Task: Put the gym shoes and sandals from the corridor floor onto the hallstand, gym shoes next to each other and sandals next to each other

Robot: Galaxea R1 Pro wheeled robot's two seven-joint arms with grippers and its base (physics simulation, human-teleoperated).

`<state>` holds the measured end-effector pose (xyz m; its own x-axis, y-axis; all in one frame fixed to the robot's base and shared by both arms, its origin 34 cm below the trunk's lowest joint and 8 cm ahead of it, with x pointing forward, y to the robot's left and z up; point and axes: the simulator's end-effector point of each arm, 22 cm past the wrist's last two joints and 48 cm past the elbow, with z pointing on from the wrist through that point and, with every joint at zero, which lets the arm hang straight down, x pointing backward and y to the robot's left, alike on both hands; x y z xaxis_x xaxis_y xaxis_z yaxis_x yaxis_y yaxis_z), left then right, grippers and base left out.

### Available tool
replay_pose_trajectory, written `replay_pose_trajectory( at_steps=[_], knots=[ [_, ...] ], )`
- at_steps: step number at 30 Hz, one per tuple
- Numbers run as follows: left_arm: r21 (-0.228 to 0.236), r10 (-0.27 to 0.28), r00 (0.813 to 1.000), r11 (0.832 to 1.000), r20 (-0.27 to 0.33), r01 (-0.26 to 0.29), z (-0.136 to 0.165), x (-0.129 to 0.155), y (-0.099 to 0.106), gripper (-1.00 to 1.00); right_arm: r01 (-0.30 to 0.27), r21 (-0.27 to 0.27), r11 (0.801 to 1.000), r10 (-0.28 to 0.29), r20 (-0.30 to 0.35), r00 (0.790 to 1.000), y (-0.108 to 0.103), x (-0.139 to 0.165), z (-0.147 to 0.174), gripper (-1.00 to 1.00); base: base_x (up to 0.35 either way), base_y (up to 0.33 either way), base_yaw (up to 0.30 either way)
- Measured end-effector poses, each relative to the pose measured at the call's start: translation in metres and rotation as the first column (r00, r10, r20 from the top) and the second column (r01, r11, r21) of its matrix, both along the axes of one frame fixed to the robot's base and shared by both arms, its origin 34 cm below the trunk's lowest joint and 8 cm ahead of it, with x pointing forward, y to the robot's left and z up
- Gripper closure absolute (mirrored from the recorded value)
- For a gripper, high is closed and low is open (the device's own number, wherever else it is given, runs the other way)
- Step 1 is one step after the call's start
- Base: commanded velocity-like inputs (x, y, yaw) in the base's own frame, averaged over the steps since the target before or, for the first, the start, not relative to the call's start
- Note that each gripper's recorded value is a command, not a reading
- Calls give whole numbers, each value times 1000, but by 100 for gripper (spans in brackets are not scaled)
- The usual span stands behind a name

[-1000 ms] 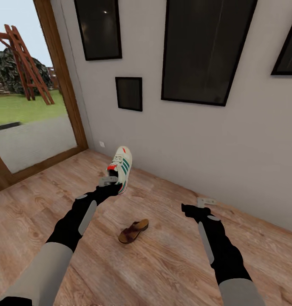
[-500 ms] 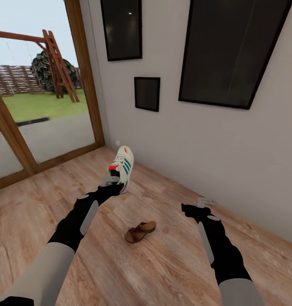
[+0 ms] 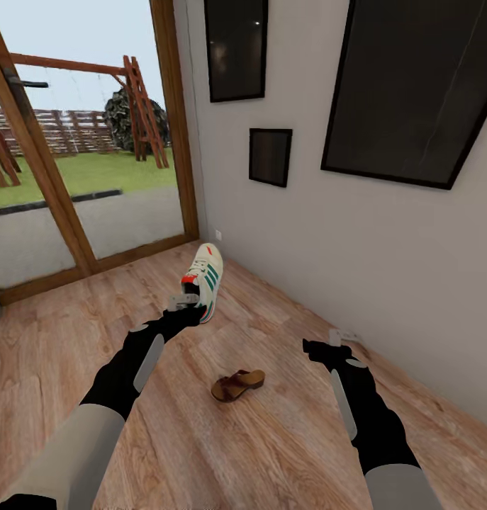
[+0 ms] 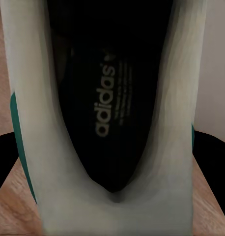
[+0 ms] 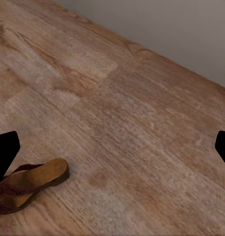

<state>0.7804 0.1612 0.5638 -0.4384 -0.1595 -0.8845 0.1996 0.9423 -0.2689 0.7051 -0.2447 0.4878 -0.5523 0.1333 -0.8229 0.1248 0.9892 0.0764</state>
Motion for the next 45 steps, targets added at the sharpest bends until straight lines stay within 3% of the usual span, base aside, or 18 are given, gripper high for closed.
replay_pose_trajectory(
  at_steps=[45],
  knots=[
    [-2,0,999,1000,33,0,23,-2,0,100,-1,0,1000,1,32,999,0,1,20,-100,0,-285,265]
  ],
)
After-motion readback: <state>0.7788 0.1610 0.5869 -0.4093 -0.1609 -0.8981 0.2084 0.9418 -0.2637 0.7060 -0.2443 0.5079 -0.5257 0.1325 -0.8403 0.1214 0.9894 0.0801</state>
